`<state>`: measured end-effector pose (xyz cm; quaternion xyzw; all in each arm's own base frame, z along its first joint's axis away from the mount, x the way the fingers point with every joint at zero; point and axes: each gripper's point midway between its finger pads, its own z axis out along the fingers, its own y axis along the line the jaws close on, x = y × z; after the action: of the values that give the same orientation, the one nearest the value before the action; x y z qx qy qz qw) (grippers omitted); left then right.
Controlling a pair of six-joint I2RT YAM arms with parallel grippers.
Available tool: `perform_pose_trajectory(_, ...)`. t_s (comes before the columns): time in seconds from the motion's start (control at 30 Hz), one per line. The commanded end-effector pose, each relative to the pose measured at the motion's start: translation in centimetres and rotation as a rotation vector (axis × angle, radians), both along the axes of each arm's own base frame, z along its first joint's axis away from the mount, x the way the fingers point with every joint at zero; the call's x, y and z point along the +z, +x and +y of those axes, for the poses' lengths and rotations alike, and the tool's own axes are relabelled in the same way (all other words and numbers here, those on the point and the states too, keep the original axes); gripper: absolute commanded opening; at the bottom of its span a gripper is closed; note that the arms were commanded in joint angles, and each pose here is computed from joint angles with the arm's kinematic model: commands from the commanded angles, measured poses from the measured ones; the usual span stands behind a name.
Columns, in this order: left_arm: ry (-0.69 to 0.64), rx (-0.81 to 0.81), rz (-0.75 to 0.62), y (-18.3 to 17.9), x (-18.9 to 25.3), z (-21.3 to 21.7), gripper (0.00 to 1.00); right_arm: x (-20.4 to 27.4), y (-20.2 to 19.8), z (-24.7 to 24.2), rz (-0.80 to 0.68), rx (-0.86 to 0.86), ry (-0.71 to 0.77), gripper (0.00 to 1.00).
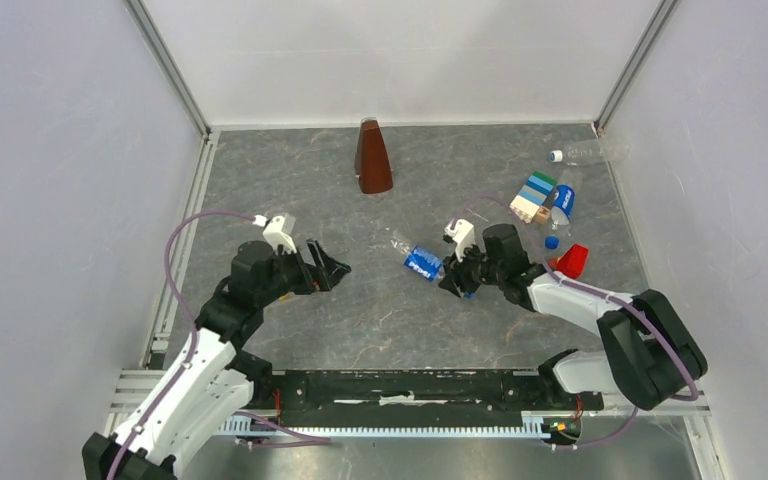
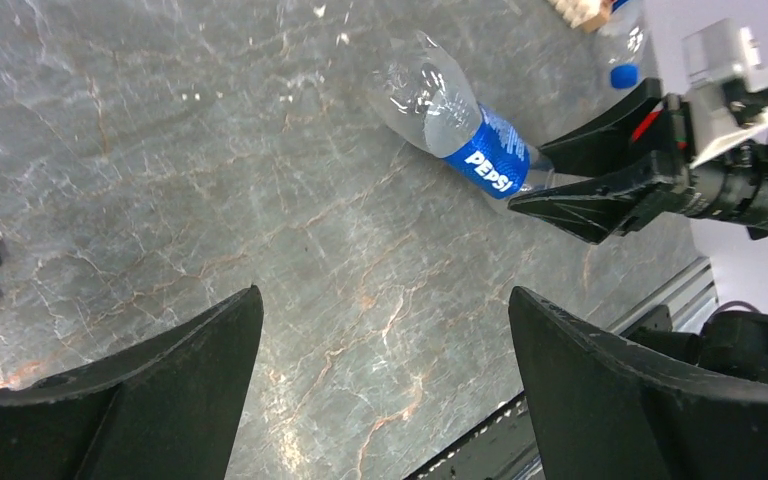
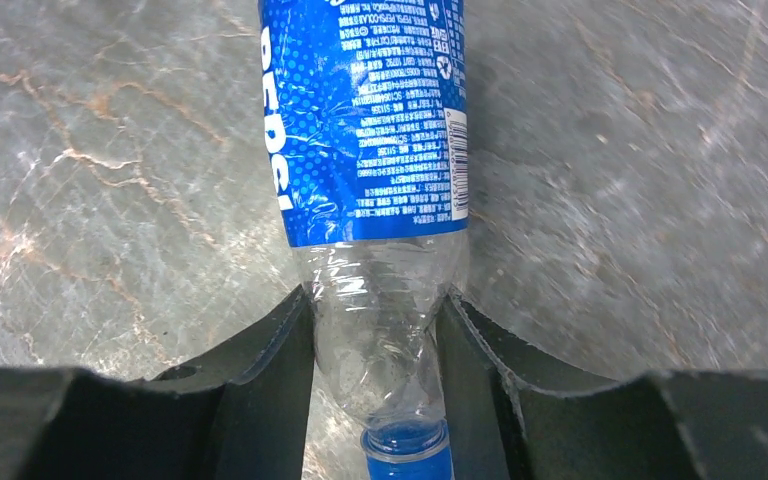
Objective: Unscrew the bottle caps
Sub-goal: Move the plastic bottle to the center of the board.
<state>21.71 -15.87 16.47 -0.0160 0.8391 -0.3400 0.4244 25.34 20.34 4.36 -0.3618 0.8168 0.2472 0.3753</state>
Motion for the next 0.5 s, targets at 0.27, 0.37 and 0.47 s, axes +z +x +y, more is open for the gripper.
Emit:
perform_pose_trajectory(0.27,0.064,-0.133,0.035,0.7,-2.6,-4.1,0.96,-3.6,-5.7,2.5,0.114,0.267,-0.097,0.57)
perform_pose_trajectory(0.37,0.070,-0.141,0.012,0.7,-2.7,-4.4,0.97,-3.4,-6.2,2.9,0.095,0.259,-0.067,0.64)
perform_pose_trajectory(0.47,0.086,-0.137,0.014,0.7,-3.1,-4.2,0.96,-3.3,-6.1,2.6,0.080,0.216,-0.056,0.70)
